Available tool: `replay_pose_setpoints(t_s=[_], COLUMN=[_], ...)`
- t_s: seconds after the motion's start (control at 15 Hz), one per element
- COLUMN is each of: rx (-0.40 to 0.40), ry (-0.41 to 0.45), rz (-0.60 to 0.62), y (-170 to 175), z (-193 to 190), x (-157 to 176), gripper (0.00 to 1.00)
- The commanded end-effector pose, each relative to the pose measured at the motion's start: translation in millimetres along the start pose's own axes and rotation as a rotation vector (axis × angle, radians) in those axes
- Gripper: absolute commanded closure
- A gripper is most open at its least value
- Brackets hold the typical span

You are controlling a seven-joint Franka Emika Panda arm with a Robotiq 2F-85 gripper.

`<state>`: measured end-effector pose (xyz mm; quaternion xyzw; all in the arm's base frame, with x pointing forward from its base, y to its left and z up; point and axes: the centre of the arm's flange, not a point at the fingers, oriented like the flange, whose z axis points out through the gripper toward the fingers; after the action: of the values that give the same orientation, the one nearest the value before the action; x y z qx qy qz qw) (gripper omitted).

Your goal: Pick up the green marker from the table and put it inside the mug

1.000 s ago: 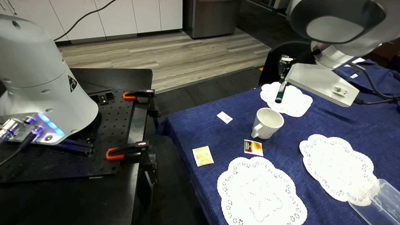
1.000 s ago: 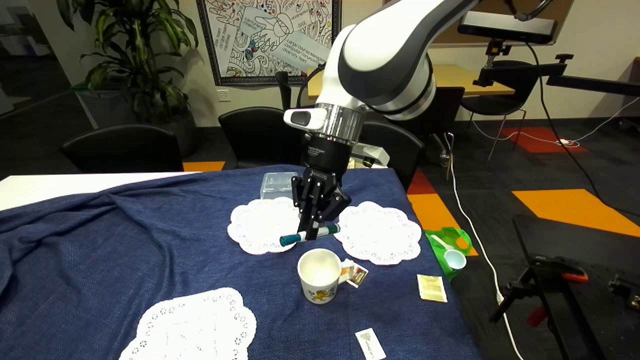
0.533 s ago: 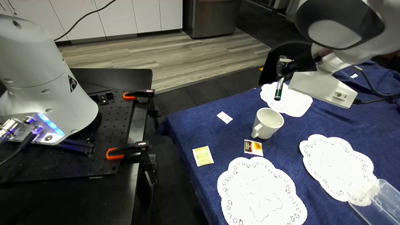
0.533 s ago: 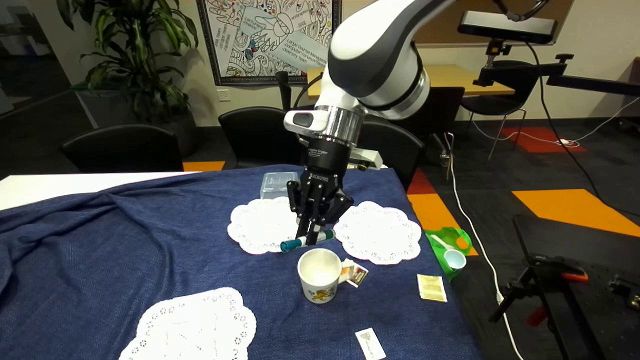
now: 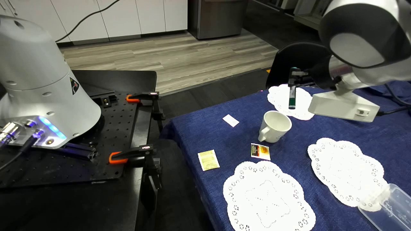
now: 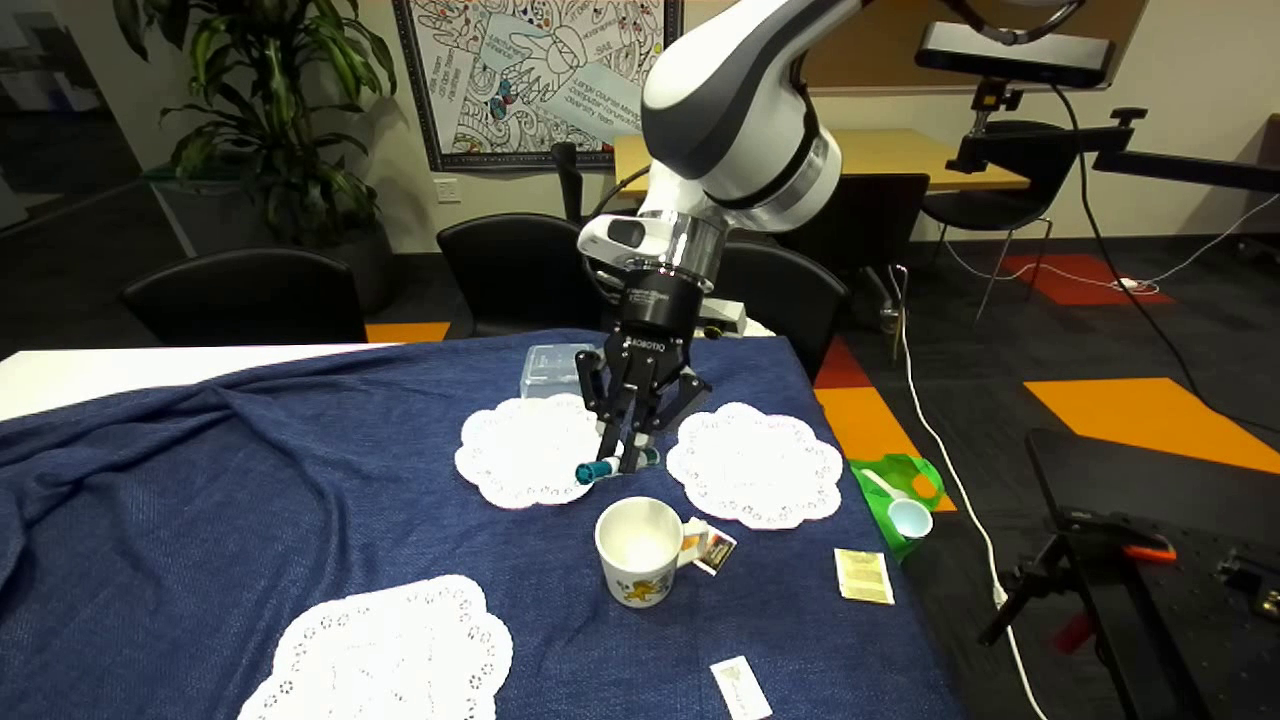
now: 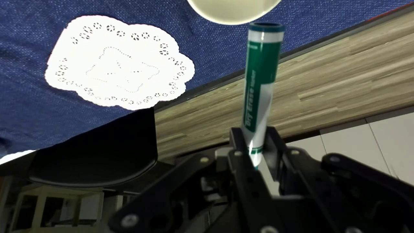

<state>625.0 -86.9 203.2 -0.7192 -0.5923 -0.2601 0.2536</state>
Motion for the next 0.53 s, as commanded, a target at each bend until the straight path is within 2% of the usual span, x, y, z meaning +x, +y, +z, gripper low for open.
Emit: replay_pose_setpoints(t_s=[0.0,0.47], rx=[0.014,0.069], ry=[0.076,0.211], rz=[-0.046,-0.052], y=[12.0,14.4], z=[6.1,20.3], x=[-13.0,-39.0], gripper=[0.95,0.95])
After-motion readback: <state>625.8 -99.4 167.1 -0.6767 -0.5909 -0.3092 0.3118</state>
